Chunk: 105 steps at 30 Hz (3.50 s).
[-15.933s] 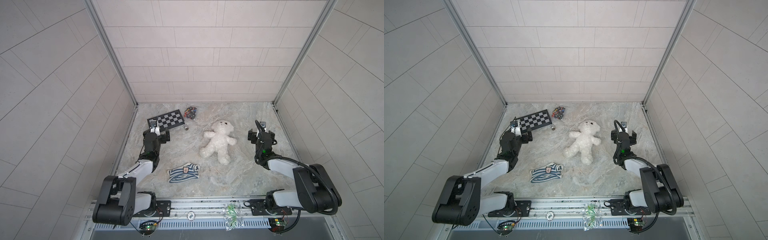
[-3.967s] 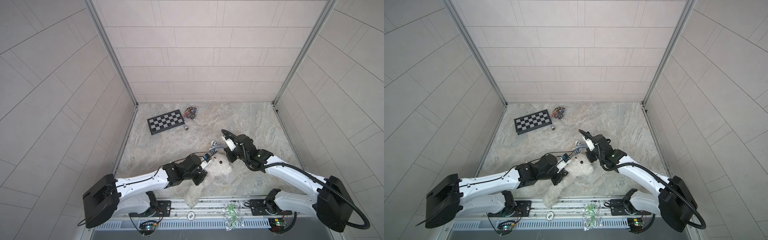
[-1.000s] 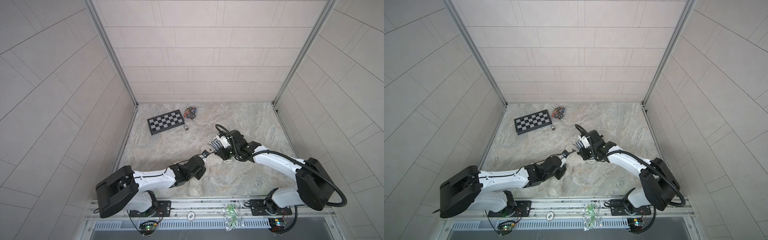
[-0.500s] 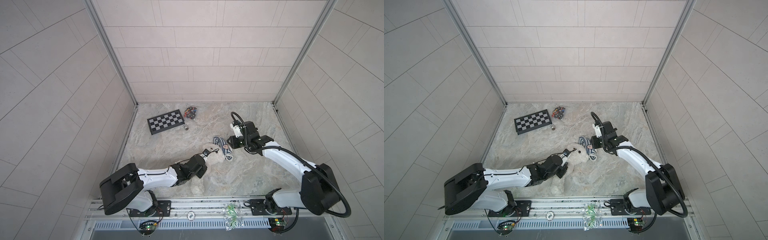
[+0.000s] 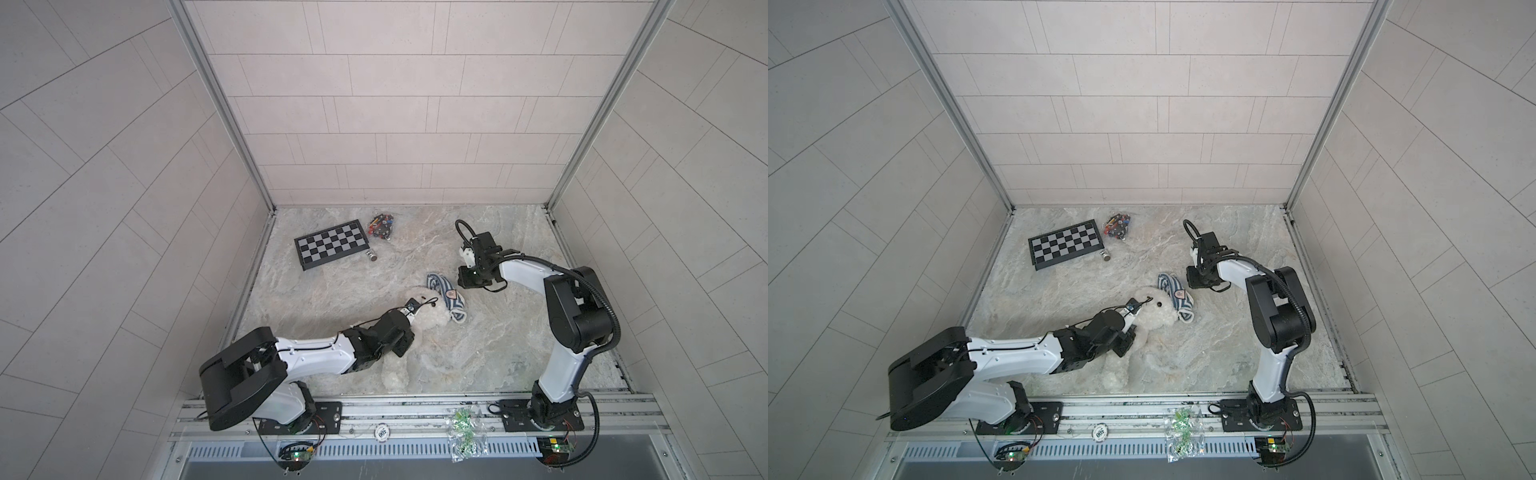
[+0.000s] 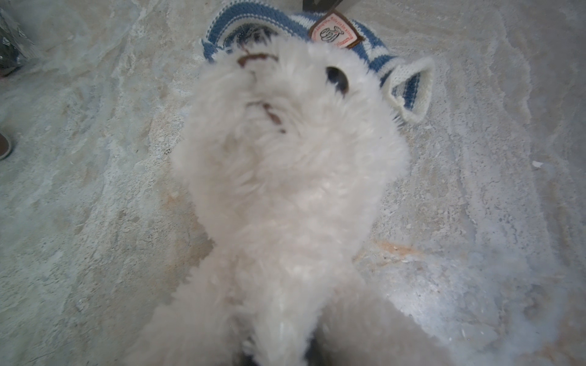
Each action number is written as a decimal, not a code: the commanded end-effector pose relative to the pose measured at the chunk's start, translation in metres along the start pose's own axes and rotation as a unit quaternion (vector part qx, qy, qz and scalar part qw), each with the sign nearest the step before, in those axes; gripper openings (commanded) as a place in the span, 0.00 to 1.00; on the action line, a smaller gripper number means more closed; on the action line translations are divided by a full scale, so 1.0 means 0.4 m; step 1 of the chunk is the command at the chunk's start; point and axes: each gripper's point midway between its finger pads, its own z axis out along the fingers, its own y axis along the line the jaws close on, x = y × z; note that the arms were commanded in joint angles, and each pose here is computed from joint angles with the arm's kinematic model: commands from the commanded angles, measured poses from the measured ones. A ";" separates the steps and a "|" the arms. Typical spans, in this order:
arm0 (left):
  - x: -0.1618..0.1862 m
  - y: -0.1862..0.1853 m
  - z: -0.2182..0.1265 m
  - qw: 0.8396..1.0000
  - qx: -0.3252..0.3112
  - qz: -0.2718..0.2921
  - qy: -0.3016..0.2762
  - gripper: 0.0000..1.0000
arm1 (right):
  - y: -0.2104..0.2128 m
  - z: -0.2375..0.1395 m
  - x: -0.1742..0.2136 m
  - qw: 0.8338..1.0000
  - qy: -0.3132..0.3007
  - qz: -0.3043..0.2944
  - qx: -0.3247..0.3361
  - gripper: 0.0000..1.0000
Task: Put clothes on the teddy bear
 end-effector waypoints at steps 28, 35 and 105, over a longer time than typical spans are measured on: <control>0.073 0.065 -0.036 0.997 0.002 -0.075 0.005 0.00 | 0.203 -0.092 0.098 0.980 -0.003 -0.009 -0.201 0.21; 0.062 0.090 -0.058 0.995 -0.011 -0.095 -0.017 0.00 | 0.221 -0.107 0.099 0.975 -0.003 -0.013 -0.221 0.11; -0.016 0.057 -0.060 0.996 -0.058 -0.038 -0.051 0.00 | 0.434 -0.191 0.101 0.977 -0.038 -0.174 -0.121 0.00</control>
